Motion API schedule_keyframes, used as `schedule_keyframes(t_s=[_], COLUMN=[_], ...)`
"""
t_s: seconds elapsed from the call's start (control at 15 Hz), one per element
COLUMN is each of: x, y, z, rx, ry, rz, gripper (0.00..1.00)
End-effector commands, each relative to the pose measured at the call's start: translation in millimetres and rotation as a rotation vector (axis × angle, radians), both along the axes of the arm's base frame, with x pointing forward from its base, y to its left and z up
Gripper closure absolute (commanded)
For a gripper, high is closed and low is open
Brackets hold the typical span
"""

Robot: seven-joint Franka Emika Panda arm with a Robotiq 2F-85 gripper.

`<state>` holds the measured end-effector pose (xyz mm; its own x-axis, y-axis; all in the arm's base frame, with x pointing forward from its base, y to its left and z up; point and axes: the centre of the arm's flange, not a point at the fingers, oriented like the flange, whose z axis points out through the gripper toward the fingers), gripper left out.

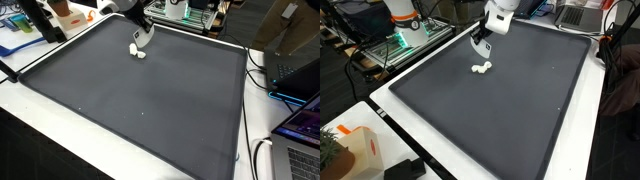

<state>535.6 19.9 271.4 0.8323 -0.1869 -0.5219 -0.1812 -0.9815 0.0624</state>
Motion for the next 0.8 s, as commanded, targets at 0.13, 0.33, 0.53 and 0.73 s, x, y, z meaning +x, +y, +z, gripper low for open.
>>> schedule_keyframes(t_s=[0.13,0.33,0.53,0.73], x=[-33,-64,-103,-83], y=[10,23,34,34], z=[65,93,109,108], rx=[0.034,0.074,0.103,0.1], ry=[-0.113,-0.154,-0.168,-0.146], rz=[-0.002,-0.019,-0.053,-0.031], gripper=[0.99,0.99,0.99,0.96])
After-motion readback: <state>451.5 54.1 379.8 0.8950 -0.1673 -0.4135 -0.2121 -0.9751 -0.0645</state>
